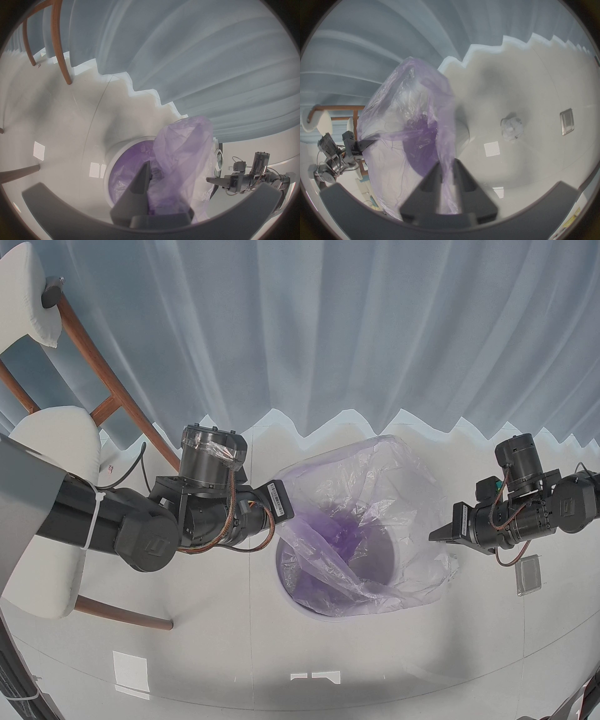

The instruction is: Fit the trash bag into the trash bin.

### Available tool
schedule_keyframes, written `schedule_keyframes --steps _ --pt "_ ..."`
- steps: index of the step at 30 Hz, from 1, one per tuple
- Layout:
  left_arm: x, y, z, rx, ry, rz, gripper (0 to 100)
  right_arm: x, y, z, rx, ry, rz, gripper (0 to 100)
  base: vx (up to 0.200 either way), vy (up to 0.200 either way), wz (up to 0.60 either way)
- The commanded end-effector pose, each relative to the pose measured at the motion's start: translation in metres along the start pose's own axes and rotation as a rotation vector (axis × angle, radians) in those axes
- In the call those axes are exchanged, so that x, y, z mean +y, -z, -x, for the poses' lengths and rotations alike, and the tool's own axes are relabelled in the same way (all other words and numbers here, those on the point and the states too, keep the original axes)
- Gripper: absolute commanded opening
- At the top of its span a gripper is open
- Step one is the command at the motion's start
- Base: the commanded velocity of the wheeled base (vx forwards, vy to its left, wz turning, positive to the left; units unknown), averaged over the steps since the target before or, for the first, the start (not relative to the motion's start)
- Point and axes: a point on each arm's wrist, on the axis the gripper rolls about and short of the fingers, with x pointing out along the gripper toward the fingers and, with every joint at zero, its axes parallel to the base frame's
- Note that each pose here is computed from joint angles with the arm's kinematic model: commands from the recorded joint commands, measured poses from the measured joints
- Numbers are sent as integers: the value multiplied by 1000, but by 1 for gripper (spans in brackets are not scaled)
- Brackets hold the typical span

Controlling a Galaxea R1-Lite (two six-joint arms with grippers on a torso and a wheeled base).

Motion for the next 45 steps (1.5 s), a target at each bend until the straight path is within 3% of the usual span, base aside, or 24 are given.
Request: schedule_keyframes --steps 1,6,8,10,12,15,20,24,31,36,40,45 --pt "1 0 -1 -3 -4 4 0 -3 12 -8 41 -17 -37 0 0 0 0" --pt "11 -4 1 -11 -24 26 0 -11 5 -24 0 -46 -118 0 0 0 0" --pt "13 -2 3 -6 -34 52 0 -15 -8 -27 -58 -59 -131 0 0 0 0" --pt "8 -4 17 -24 -34 138 0 -18 -32 -21 -170 -96 -126 0 0 0 0" --pt "8 -5 25 -16 -46 207 0 -22 -45 -20 -197 -125 -138 0 0 0 0" --pt "15 -4 23 10 -85 231 0 -24 -57 -28 -209 -136 -152 0 0 0 0" --pt "34 -15 -15 -16 -124 260 0 -19 -86 -55 -251 -146 -138 0 0 0 0" --pt "43 -22 -33 -27 -139 271 0 -22 -100 -77 -278 -93 -145 0 0 0 0" --pt "63 0 -48 64 -226 280 0 -37 -96 -102 -225 -26 -179 0 0 0 0" --pt "74 14 -43 128 -283 287 0 -50 -68 -110 -134 22 -173 0 0 0 0" --pt "82 20 -41 151 -312 291 0 -56 -56 -111 -94 44 -136 0 0 0 0" --pt "92 34 -36 192 -349 292 0 -60 -42 -106 -56 57 -146 0 0 0 0"
